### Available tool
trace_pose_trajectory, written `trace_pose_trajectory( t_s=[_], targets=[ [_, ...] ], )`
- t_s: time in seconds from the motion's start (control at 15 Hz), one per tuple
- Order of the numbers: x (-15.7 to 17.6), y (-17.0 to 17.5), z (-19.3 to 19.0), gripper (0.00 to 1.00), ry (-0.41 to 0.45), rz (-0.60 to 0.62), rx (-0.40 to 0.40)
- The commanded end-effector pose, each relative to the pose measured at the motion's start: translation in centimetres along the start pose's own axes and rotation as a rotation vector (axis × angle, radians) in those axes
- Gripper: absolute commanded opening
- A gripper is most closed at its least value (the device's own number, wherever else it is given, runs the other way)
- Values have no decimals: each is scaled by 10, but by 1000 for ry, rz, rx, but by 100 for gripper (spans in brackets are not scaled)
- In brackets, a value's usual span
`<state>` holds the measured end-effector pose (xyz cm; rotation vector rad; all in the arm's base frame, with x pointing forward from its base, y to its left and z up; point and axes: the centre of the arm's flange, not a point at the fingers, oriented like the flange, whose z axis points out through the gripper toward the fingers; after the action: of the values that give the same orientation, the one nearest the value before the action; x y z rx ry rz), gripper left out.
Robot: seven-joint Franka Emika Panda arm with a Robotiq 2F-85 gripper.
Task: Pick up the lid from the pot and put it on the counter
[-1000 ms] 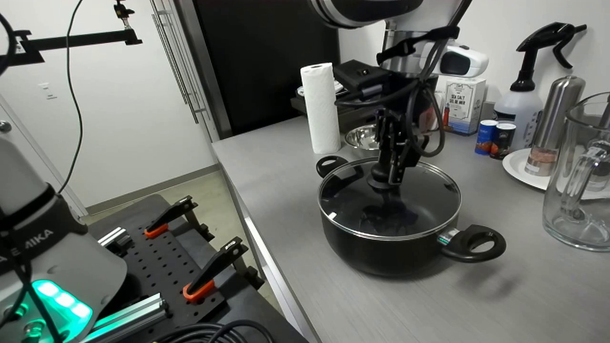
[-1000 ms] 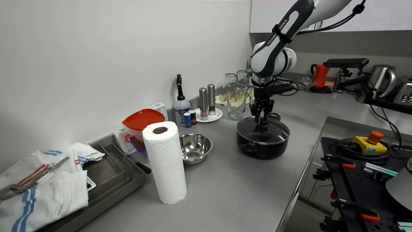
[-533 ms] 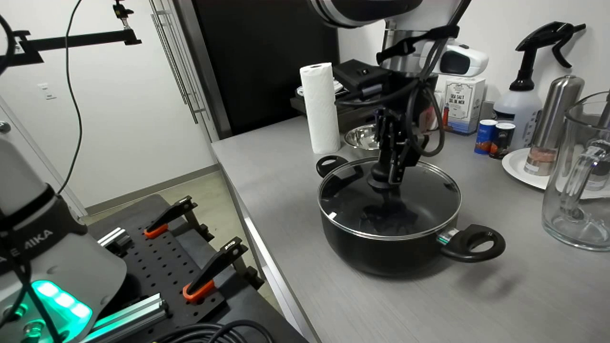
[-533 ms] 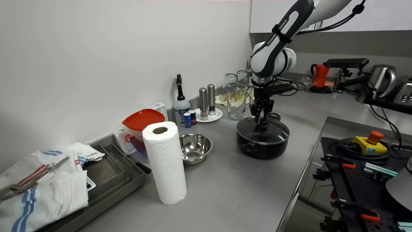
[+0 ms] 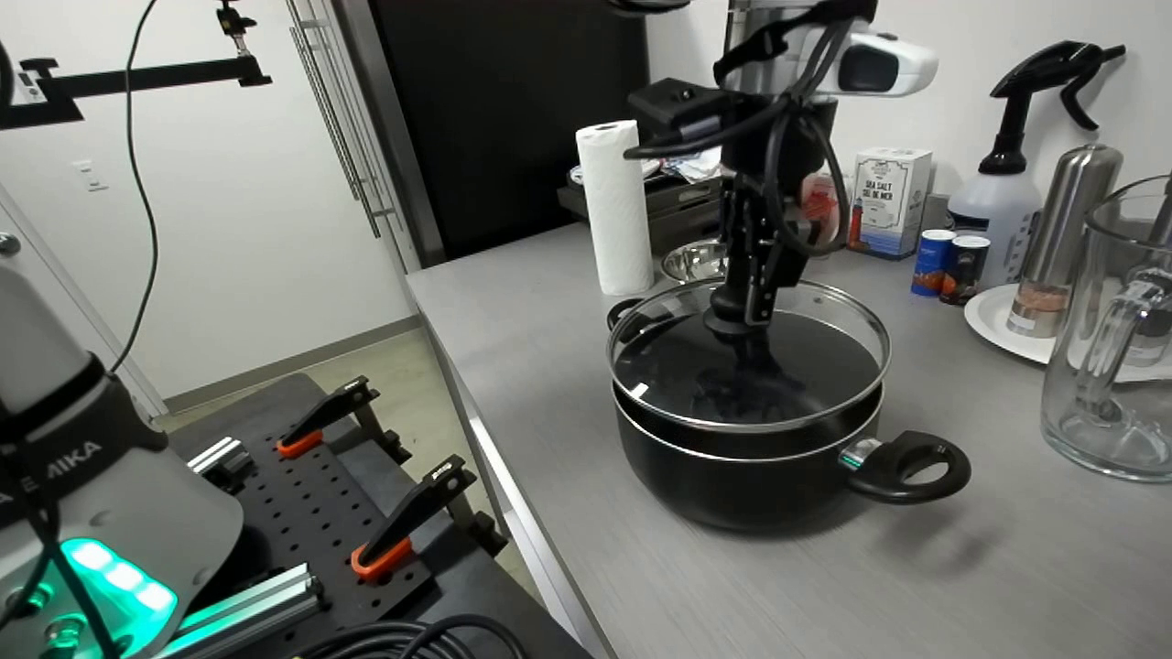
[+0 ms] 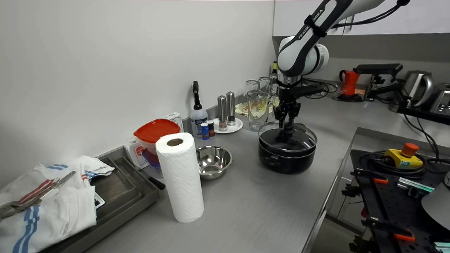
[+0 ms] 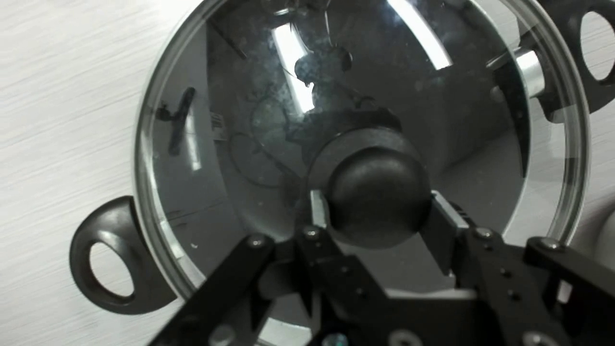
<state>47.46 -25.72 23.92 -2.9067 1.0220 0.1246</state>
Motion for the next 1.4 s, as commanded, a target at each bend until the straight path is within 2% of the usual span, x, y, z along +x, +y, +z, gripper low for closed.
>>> trace_pose_trajectory(
  t_s=[0.0,0.2,0.47,1.33],
  targets=[
    [-30,-8,-41,25,27,9,-14],
    [-36,-16,-51,25,35,3,-30],
    [-43,-45,-51,25,23,-30,-74],
    [-105,-207,-13,25,6,-339,-248]
  ],
)
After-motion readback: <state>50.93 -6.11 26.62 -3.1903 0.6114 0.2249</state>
